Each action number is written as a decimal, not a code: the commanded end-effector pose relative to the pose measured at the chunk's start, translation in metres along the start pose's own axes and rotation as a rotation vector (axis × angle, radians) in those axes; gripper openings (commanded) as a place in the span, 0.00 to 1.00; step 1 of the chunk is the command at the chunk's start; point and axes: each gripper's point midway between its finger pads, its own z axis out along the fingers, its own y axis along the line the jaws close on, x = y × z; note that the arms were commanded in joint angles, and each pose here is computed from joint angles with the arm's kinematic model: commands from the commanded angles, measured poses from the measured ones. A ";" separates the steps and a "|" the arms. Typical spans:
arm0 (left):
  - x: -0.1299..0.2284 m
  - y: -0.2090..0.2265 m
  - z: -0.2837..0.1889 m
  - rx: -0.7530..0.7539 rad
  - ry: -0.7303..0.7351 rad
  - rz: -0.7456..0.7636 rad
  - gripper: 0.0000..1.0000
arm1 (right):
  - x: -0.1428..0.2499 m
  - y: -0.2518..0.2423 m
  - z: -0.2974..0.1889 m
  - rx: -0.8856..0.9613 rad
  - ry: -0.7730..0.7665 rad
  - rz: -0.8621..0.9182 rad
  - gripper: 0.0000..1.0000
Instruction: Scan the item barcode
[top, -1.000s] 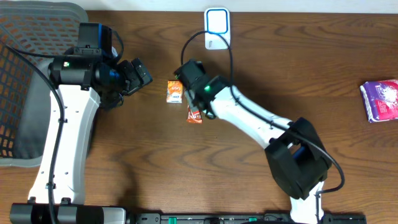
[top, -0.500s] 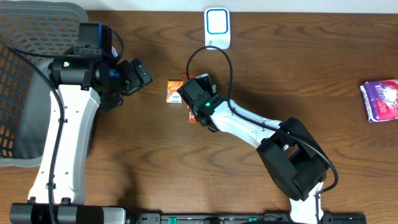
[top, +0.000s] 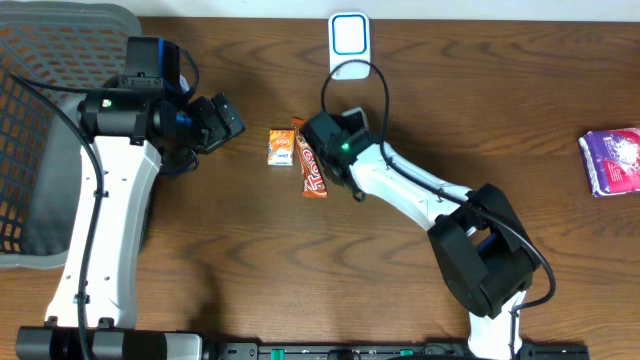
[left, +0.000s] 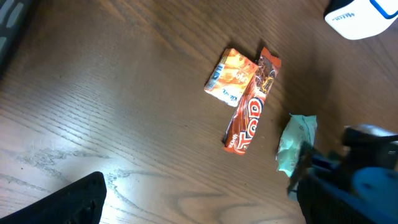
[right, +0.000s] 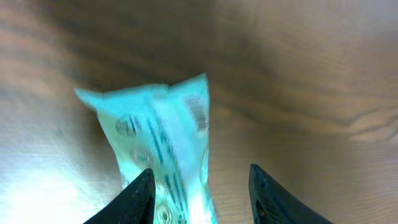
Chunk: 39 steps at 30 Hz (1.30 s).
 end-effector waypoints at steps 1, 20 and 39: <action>-0.002 0.001 0.000 -0.003 -0.002 0.010 0.98 | -0.026 -0.012 -0.022 0.019 -0.080 0.036 0.38; -0.002 0.001 0.000 -0.003 -0.002 0.010 0.98 | 0.028 0.020 0.025 -0.284 0.134 0.185 0.01; -0.002 0.001 0.000 -0.004 -0.001 0.010 0.98 | -0.016 -0.011 -0.039 -0.370 0.189 0.099 0.01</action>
